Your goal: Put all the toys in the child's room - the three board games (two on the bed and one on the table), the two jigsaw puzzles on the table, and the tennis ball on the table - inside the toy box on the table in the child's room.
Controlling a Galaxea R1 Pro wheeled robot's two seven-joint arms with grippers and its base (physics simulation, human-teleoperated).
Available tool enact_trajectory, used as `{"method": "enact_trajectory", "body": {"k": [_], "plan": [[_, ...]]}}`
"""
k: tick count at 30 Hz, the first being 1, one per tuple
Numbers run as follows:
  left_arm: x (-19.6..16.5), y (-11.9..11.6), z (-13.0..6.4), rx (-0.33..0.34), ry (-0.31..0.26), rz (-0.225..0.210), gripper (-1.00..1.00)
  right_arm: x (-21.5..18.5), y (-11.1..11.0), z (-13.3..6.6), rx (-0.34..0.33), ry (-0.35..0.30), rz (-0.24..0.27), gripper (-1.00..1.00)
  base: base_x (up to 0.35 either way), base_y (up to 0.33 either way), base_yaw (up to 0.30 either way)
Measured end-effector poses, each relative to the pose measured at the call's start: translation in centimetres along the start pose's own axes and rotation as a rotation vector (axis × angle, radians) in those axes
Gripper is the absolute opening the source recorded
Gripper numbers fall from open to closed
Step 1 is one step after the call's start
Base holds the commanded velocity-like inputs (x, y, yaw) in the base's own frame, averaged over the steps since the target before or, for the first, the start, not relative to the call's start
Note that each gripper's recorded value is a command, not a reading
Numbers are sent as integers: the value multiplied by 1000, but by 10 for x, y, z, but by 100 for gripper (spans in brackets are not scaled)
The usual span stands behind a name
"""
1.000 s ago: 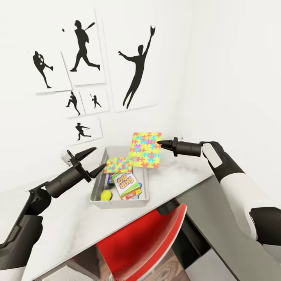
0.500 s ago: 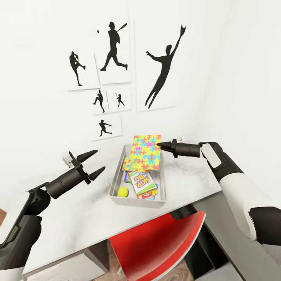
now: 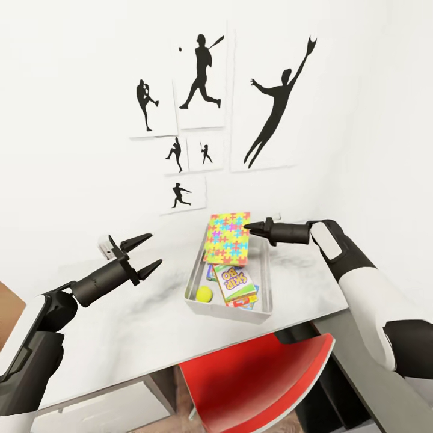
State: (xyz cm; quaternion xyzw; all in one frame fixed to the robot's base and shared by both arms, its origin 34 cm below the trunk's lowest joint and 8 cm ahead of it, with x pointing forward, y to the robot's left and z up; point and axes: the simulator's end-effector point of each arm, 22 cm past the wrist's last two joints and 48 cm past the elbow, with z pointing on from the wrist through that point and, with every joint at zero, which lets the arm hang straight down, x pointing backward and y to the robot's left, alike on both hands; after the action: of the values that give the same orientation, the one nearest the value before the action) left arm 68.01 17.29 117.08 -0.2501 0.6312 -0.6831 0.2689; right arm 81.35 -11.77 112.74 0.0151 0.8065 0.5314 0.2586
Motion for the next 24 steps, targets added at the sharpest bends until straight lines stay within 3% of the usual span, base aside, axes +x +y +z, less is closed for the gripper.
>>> {"method": "enact_trajectory", "body": {"k": [5, 11, 24], "plan": [[0, 1, 0, -2, 0, 0, 100, 1, -10, 0, 29, 0, 18, -100, 0, 0, 25], [0, 0, 0, -2, 1, 0, 100, 6, -40, 0, 118, 9, 68, -100, 0, 0, 9], [0, 0, 0, -1, 2, 1, 100, 0, -31, 13, 124, -1, 93, -100, 0, 0, 2]]}}
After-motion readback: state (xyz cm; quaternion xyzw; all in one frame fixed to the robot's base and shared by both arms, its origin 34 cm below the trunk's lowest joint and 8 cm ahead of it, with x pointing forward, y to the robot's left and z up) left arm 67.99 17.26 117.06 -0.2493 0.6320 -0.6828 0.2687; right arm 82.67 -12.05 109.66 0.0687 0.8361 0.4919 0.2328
